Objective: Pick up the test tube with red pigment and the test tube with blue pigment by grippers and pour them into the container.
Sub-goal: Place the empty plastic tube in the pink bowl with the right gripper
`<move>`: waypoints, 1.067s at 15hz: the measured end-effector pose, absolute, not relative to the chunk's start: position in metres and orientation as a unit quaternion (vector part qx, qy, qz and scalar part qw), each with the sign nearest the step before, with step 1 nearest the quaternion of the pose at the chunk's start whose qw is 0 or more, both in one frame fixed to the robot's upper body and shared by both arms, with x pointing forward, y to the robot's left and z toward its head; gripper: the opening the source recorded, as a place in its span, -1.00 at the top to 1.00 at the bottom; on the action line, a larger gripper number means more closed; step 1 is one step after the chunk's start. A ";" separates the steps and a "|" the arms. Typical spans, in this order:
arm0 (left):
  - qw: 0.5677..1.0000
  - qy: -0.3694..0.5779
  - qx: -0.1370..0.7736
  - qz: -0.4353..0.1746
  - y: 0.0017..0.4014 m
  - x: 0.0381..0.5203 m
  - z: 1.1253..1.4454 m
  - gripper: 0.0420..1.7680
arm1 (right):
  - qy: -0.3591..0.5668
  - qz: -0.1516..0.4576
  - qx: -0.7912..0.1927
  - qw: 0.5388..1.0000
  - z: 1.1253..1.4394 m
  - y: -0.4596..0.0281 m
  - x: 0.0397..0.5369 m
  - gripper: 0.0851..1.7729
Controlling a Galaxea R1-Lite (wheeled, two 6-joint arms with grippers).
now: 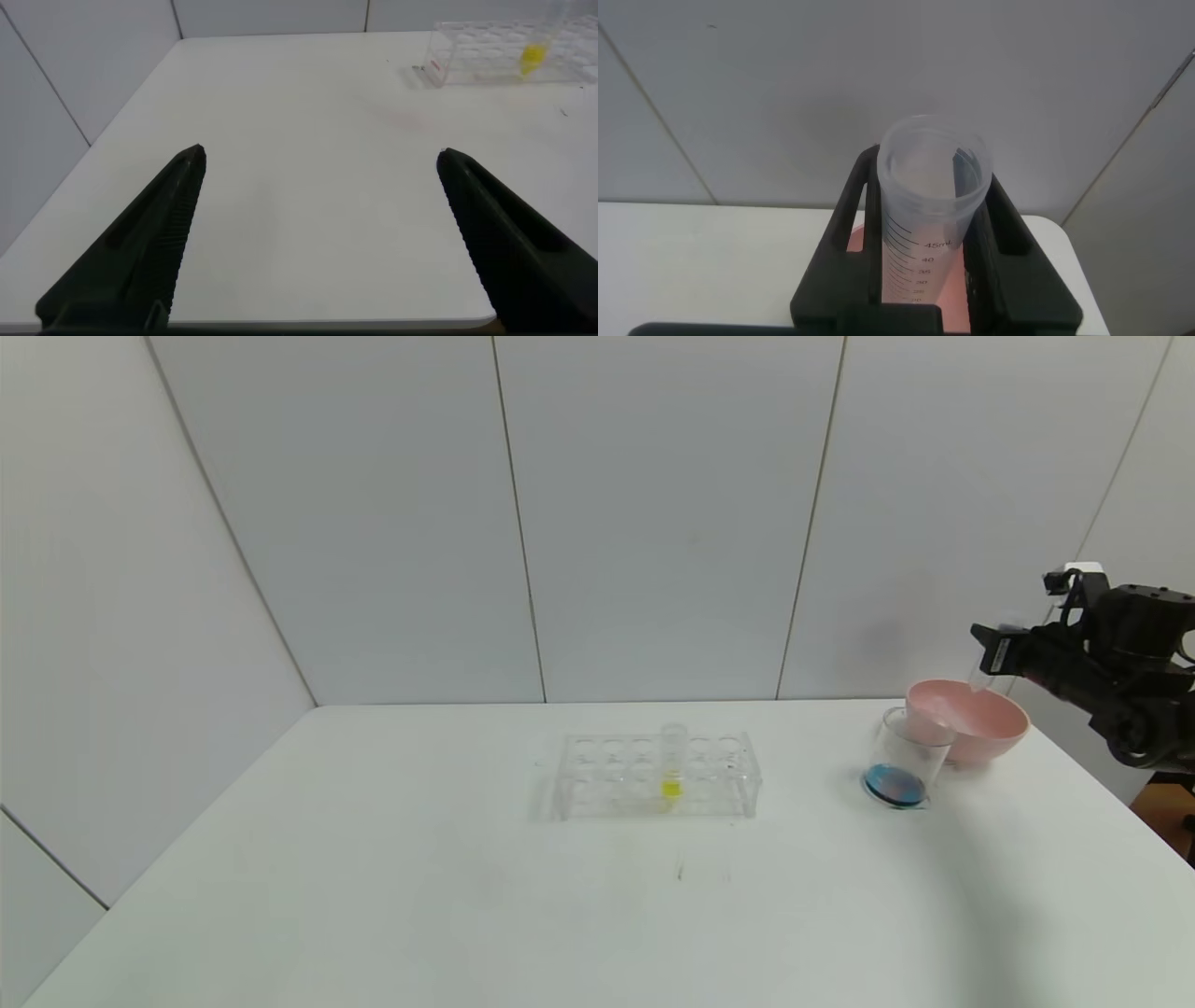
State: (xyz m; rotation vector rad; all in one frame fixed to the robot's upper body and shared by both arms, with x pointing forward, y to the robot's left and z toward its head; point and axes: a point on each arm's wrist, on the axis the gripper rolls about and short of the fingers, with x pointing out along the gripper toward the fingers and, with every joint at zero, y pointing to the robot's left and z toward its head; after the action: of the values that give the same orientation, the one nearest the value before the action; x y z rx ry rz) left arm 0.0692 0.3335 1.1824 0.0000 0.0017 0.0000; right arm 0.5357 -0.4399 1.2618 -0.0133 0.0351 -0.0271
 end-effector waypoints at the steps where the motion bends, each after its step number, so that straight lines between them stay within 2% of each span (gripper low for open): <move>1: 1.000 0.001 0.000 0.000 0.334 0.069 1.182 -1.00 | 0.020 -0.022 -0.006 1.000 1.255 -0.443 0.543 0.45; 5: 1.000 0.000 0.000 0.000 0.334 0.069 1.183 -1.00 | 0.032 -0.030 -0.004 0.999 1.234 -0.451 0.557 0.45; 10: 1.000 0.001 0.000 0.000 0.334 0.069 1.182 -1.00 | 0.038 -0.027 -0.003 0.999 1.227 -0.450 0.560 0.45; 13: 1.000 0.001 0.000 0.000 0.334 0.069 1.182 -1.00 | 0.036 -0.027 -0.003 0.999 1.228 -0.451 0.559 0.03; 16: 1.000 0.001 0.000 0.000 0.334 0.069 1.182 -1.00 | 0.027 -0.024 -0.005 0.999 1.233 -0.447 0.559 -0.28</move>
State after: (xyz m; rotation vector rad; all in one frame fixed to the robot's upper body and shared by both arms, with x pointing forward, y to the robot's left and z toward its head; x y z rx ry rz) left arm 0.0692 0.3335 1.1825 0.0000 0.0013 0.0000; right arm 0.5595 -0.4465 1.2329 -0.0095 0.0542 -0.0488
